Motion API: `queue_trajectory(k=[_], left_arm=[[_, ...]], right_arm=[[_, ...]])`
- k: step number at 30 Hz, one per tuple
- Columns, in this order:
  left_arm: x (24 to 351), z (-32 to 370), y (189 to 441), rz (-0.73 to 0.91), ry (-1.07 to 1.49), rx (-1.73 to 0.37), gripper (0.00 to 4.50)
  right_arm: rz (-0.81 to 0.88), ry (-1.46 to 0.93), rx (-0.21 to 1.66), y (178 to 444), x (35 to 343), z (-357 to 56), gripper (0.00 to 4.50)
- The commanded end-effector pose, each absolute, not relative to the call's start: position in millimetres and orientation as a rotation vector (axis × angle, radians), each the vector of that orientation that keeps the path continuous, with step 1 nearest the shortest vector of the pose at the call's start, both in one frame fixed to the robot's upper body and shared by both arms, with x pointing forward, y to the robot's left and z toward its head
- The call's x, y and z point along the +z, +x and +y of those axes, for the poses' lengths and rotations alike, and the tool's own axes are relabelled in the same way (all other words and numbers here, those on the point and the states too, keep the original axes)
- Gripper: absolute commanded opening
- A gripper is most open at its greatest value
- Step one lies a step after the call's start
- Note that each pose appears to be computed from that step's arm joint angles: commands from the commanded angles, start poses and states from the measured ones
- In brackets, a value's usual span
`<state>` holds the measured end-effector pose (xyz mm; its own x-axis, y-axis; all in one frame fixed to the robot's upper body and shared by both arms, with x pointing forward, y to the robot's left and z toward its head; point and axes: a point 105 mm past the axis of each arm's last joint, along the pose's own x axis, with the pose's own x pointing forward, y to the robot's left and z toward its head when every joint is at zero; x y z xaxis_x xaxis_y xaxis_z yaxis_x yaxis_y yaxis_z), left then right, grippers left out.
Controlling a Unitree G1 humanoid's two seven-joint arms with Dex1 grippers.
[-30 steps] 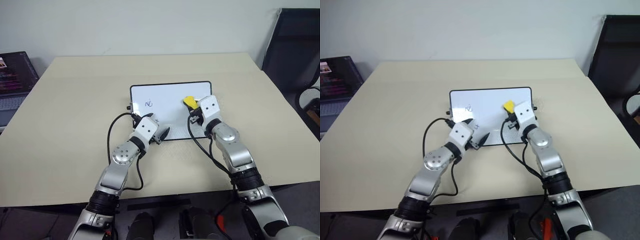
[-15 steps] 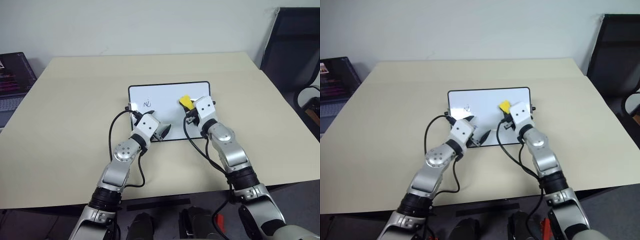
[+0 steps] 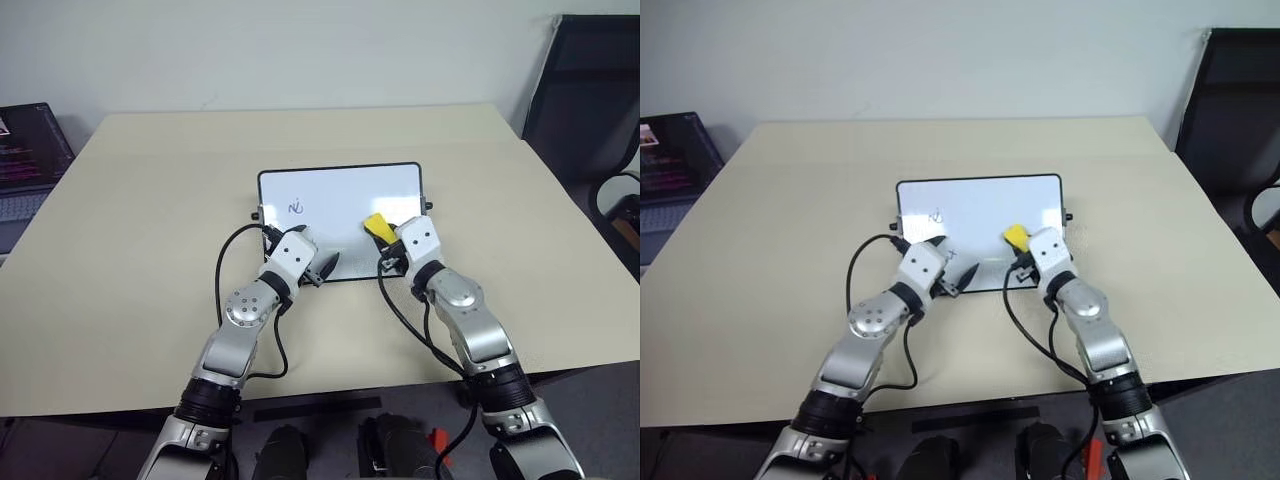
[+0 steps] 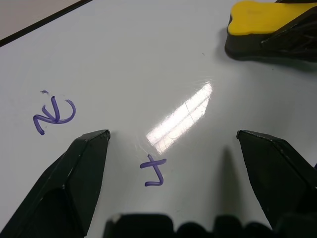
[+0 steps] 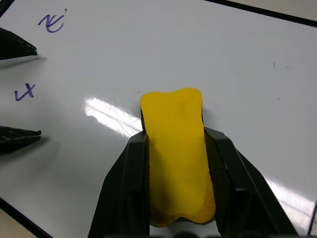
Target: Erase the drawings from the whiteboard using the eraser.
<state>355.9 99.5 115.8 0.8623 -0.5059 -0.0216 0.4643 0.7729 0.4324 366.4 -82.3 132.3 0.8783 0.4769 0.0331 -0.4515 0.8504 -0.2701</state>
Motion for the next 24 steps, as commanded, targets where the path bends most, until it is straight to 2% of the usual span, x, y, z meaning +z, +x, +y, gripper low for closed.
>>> queue_trajectory(k=[1,9,14,18,24], left_arm=[[128,100,349,-0.147,0.431,-0.509,4.5],[128,111,341,-0.132,0.434,-0.425,4.5],[128,134,330,-0.116,0.4,-0.253,4.5],[114,139,317,-0.06,0.353,-0.228,4.5],[117,141,317,-0.069,0.338,-0.209,4.5]], right_arm=[[-0.248,-0.28,0.506,353,162,-89,1.18],[-0.215,-0.294,0.494,347,152,-105,1.18],[-0.218,-0.3,0.49,349,152,-101,1.18],[-0.218,-0.3,0.51,351,152,-94,1.18],[-0.241,-0.301,0.544,354,156,-82,1.18]])
